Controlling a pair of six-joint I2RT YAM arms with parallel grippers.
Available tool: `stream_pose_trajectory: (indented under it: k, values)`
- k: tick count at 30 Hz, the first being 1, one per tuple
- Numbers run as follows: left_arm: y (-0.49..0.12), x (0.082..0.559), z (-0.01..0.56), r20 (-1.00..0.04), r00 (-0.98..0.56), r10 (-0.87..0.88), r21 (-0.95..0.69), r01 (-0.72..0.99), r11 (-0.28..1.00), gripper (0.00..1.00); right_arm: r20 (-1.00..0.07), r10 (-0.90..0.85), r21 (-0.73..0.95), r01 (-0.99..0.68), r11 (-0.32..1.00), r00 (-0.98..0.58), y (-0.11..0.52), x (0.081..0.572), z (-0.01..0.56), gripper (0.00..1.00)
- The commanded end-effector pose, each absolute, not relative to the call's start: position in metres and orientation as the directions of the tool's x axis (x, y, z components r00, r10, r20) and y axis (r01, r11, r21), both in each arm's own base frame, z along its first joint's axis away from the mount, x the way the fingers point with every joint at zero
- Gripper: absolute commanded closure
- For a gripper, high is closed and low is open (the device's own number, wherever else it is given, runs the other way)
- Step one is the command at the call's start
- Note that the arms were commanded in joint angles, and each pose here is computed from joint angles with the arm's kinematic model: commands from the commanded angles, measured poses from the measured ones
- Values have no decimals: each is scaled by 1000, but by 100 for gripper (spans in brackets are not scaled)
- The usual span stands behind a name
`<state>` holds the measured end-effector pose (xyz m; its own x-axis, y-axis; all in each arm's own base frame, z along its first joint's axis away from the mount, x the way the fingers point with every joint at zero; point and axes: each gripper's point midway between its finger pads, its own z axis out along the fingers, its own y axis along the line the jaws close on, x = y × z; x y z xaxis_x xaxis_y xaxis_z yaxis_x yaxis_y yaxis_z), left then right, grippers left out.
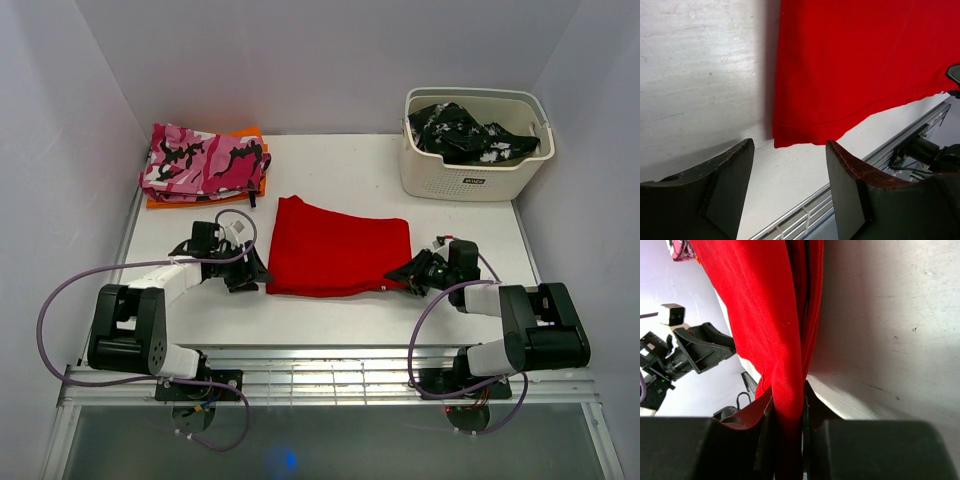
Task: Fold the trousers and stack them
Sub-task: Neatly place the folded trousers to the corner
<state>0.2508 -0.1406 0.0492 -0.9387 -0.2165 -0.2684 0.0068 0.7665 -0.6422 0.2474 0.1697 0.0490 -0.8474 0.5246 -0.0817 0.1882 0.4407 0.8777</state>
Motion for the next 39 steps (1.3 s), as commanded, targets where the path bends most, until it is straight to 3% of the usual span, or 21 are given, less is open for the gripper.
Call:
stream_pose_trajectory:
  k: [1, 11, 15, 17, 19, 25, 28, 32, 39]
  values:
    - [-147, 252, 44, -239, -933, -267, -680, -35, 733, 30, -134, 526, 871, 153, 467, -840, 171, 253, 52, 92]
    - [-146, 262, 17, -216, -915, -340, -669, -115, 735, 43, -121, 506, 866, 158, 474, -854, 178, 250, 48, 92]
    - [-149, 265, 18, -248, -905, -345, -671, -96, 735, 68, -131, 489, 862, 145, 486, -863, 179, 253, 50, 92]
    - [-149, 264, 20, -260, -910, -324, -656, -80, 751, 89, -137, 483, 856, 142, 497, -865, 179, 255, 51, 92]
    - [-145, 269, 25, -296, -903, -312, -634, -59, 771, 100, -146, 478, 854, 134, 504, -866, 179, 255, 51, 92]
    - [-138, 292, 69, -509, -846, -158, -505, 145, 851, 100, -287, 388, 798, 6, 602, -876, 181, 261, 69, 92]
    - [-140, 303, 94, -627, -778, -37, -386, 270, 882, 100, -417, 346, 755, -108, 647, -841, 186, 273, 95, 92]
    - [-142, 309, 111, -679, -730, 80, -273, 351, 896, 100, -571, 260, 645, -230, 729, -778, 192, 286, 121, 92]
    - [-151, 336, 163, -805, -562, 190, -103, 448, 888, 100, -703, 162, 530, -358, 769, -692, 202, 298, 149, 92]
